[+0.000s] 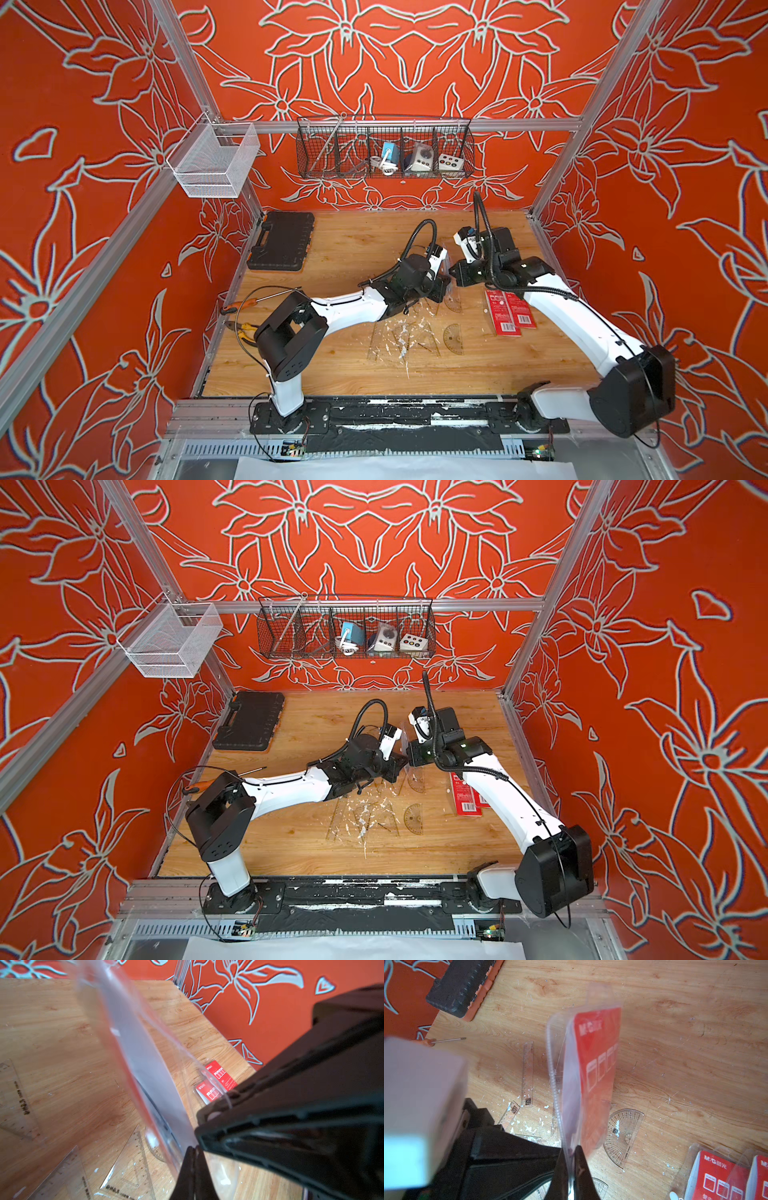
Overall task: Open the ruler set and take out the ruler
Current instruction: Take out the ruler from the ruler set bag.
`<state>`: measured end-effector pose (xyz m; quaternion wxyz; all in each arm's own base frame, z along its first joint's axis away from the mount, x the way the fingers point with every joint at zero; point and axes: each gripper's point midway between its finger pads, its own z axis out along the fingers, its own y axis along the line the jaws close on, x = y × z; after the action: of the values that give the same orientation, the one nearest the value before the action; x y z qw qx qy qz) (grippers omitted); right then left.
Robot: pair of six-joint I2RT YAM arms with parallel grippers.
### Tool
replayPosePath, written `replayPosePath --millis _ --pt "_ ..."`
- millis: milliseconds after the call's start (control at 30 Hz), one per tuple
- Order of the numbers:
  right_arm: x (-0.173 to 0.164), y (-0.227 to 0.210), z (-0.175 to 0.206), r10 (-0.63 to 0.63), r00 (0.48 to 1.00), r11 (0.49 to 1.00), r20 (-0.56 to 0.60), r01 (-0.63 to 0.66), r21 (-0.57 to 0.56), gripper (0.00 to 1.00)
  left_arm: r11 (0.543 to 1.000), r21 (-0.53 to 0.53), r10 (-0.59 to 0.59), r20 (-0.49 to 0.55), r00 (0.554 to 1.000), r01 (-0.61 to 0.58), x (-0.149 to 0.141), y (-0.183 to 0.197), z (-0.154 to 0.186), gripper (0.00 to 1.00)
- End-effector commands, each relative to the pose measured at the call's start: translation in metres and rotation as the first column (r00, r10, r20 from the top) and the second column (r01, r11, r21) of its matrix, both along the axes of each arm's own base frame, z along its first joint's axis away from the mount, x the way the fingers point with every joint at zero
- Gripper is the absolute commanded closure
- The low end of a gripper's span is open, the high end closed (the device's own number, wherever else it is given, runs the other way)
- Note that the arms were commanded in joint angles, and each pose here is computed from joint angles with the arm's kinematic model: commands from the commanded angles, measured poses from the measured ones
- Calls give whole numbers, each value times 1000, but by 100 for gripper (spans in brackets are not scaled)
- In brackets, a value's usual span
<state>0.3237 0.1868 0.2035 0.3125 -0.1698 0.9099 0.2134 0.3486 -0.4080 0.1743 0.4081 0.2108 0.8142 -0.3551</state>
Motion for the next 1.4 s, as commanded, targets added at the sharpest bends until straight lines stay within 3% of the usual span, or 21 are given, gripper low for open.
replayPosePath --millis 0,233,433,867,1133,1367 --pt "6 2 21 -4 999 1000 51 3 29 100 997 60 37 -5 999 -37 4 4 -12 100" --pt "7 3 23 -7 998 999 56 5 40 100 995 52 80 5 997 -80 6 13 -12 100" --pt "8 3 27 -11 998 999 64 8 51 100 998 25 57 -5 998 -57 1 9 -13 94" --pt "9 11 31 -5 998 995 67 -2 99 100 1000 -27 -12 -22 1000 12 -7 -9 -11 92" --pt "5 12 31 6 998 993 67 -13 113 100 997 1 72 -30 997 -72 5 -1 -19 93" --pt "0 12 26 17 998 993 53 -23 115 100 988 -98 117 -2 993 -116 6 5 1 92"
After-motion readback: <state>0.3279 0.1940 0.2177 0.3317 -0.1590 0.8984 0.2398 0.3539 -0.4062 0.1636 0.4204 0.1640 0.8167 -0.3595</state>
